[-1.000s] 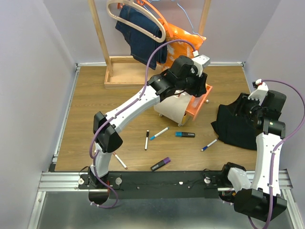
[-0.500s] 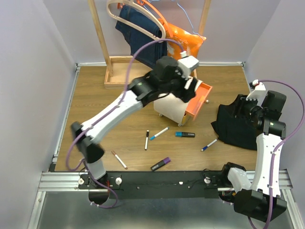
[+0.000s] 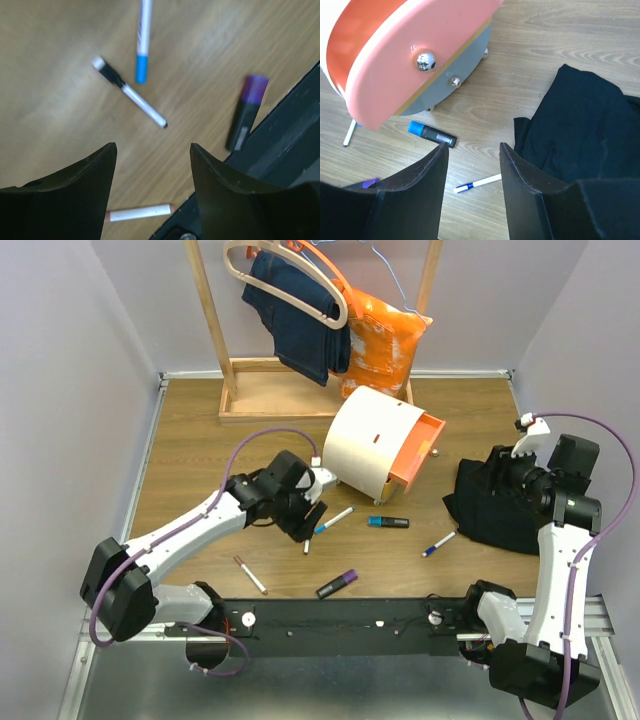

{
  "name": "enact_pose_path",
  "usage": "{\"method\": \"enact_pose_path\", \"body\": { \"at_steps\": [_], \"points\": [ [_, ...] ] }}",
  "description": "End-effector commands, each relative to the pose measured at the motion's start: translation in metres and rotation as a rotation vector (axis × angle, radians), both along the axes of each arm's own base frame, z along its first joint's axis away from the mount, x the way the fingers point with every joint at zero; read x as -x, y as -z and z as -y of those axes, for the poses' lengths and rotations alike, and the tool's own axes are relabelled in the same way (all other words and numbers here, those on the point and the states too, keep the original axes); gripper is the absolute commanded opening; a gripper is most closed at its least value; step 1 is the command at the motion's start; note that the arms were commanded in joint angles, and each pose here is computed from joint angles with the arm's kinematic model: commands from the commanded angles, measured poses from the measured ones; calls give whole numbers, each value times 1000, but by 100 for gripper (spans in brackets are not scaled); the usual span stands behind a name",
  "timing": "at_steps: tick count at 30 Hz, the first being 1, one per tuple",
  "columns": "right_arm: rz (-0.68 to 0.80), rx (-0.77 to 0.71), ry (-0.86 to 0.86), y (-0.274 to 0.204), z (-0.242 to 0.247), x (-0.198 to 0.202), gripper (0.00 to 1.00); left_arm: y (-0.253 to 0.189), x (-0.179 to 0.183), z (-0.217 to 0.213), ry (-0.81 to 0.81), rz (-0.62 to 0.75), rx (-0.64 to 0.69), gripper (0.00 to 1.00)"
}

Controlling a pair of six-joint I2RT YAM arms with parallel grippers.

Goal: Sort the stationery into containers
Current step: Pick up the pen from the corner of the board.

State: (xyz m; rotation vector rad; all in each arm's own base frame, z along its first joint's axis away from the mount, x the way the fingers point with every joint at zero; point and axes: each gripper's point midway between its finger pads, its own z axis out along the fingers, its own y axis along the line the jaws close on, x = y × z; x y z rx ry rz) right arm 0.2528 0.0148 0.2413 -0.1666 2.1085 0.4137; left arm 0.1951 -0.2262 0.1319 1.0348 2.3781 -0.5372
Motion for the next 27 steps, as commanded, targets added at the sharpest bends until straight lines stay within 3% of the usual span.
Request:
{"method": "enact_pose_path", "body": {
  "at_steps": [1, 5, 13, 27],
  "points": [
    [17, 14, -23, -7, -3, 5, 53, 10, 33, 6, 107, -48, 13, 68],
    [24, 30, -16, -6, -1, 5, 53, 29, 45, 12, 78, -60, -9, 67],
    [67, 116, 10, -6, 12, 0, 53, 51, 99, 56, 227, -120, -24, 67],
    [137, 119, 26, -27, 9, 4, 53, 87, 106, 73, 190, -117, -135, 70]
  ]
}}
